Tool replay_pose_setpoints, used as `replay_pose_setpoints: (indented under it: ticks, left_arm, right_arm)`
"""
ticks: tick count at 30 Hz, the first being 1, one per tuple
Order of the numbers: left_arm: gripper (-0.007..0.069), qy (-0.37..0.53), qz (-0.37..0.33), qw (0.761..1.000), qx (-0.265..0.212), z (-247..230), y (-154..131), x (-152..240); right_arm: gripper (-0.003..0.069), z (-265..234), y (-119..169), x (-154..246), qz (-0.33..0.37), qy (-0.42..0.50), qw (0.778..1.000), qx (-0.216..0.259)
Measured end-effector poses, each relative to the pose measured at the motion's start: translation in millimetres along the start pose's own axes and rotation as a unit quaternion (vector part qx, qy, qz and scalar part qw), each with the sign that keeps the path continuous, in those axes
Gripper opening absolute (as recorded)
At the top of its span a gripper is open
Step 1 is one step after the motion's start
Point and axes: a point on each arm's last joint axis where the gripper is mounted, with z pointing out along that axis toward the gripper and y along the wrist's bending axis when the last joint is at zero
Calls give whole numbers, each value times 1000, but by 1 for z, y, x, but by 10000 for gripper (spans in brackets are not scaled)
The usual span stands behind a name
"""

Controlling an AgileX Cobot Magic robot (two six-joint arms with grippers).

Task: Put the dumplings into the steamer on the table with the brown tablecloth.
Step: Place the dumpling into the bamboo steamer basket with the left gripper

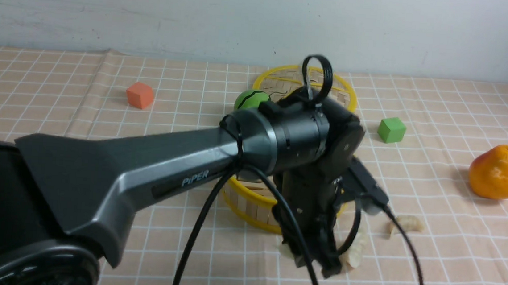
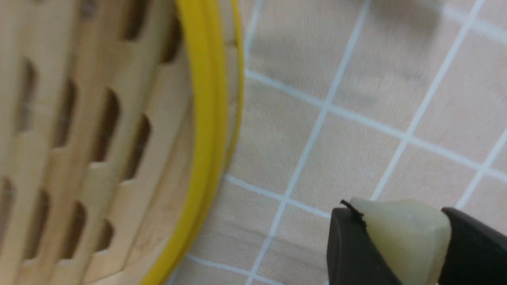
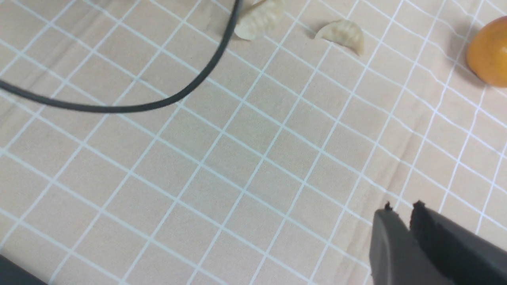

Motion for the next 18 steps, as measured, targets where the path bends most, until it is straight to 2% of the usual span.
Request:
replay_pose_setpoints:
  ticks: [2, 6, 9, 13, 14, 18]
  left_arm:
    - [256, -20, -12, 1000, 0, -12, 2, -6]
    - [256, -105, -87, 991, -18, -62, 21, -24]
    - [256, -140, -140, 980, -31, -75, 36, -26]
    - [256, -170, -216, 960, -44, -74, 65, -22]
    - [256, -182, -256, 948, -55, -69, 79, -21]
    - [256, -184, -316, 927, -80, -41, 115, -14]
  right_arm:
    - [84, 0, 0, 0, 0, 0, 1000, 0]
    - [85, 0, 0, 0, 0, 1, 1000, 0]
    - [86, 0, 0, 0, 1, 0, 1000, -2]
    - [86, 0, 1, 0, 11, 0, 1000, -8]
    - [86, 0, 2, 0, 20, 0, 1000, -12]
    - [86, 5, 3, -2, 29, 13, 999, -19]
